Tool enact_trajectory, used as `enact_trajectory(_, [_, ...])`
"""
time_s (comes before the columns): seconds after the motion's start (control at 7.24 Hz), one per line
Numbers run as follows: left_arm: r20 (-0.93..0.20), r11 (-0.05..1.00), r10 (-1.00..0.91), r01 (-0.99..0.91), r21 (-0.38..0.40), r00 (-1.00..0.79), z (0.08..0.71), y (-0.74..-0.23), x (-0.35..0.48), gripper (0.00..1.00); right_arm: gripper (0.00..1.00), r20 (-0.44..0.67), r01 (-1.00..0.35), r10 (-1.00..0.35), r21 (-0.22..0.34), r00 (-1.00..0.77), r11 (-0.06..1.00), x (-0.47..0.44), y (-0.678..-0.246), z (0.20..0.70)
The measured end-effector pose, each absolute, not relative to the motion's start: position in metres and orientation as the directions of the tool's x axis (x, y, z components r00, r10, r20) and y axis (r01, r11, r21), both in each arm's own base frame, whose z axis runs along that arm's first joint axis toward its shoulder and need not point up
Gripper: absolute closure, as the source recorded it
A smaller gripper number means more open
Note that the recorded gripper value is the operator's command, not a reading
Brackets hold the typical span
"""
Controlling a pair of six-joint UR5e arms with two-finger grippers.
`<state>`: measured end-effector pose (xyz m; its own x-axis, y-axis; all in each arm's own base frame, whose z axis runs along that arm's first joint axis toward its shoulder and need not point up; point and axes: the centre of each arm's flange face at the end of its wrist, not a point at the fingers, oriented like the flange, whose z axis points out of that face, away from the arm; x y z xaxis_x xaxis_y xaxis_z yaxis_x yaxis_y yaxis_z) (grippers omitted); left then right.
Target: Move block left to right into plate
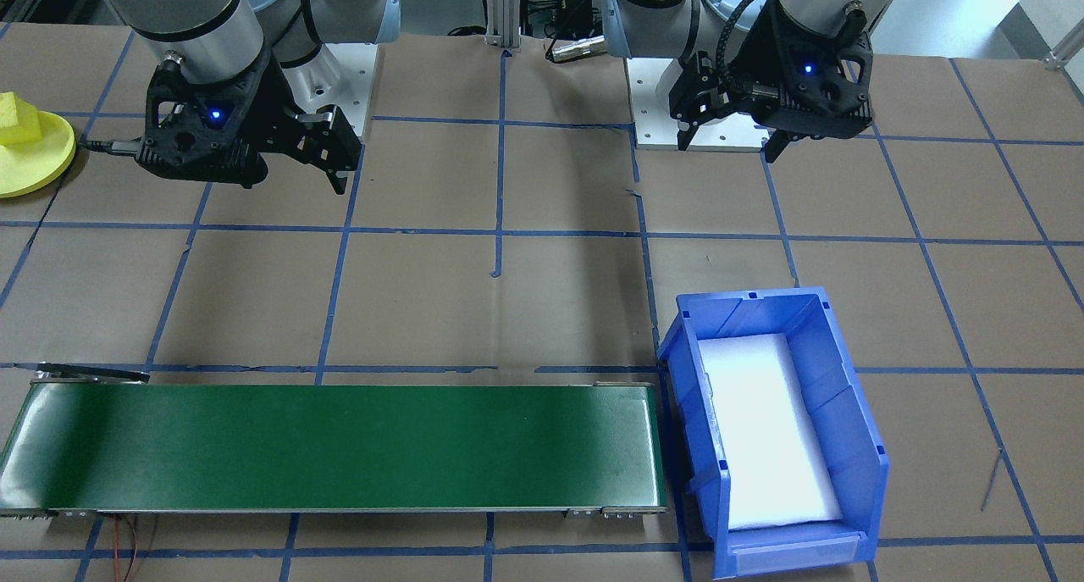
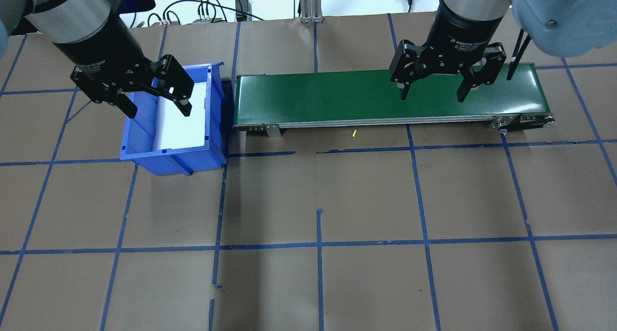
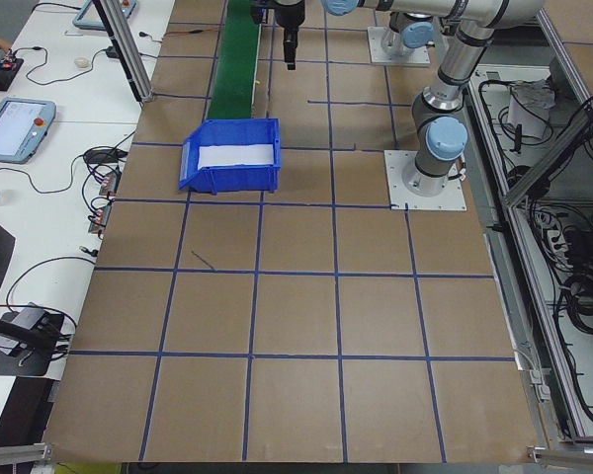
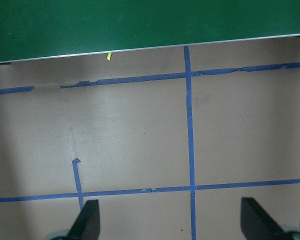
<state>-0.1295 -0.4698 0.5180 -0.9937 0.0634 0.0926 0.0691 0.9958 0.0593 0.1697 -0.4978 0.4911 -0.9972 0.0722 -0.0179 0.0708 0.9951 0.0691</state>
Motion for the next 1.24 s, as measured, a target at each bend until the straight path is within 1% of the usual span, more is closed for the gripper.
enact_trajectory(0.41, [0.092, 0.996, 0.064, 0.069, 0.059, -0.994, 0.5184, -0.4693, -0.1296, 0.00, 0.00, 0.000, 0.071, 0.071, 0.066, -0.997, 0.995, 0.1673, -0.4970, 0.4919])
enact_trajectory(1.24, [0.092, 0.996, 0.064, 0.069, 0.060, -0.994, 0.5181, -0.4688, -0.1296, 0.00, 0.00, 0.001, 0.070, 0.070, 0.069, -0.998, 0.995, 0.1669, -0.4966, 0.4915])
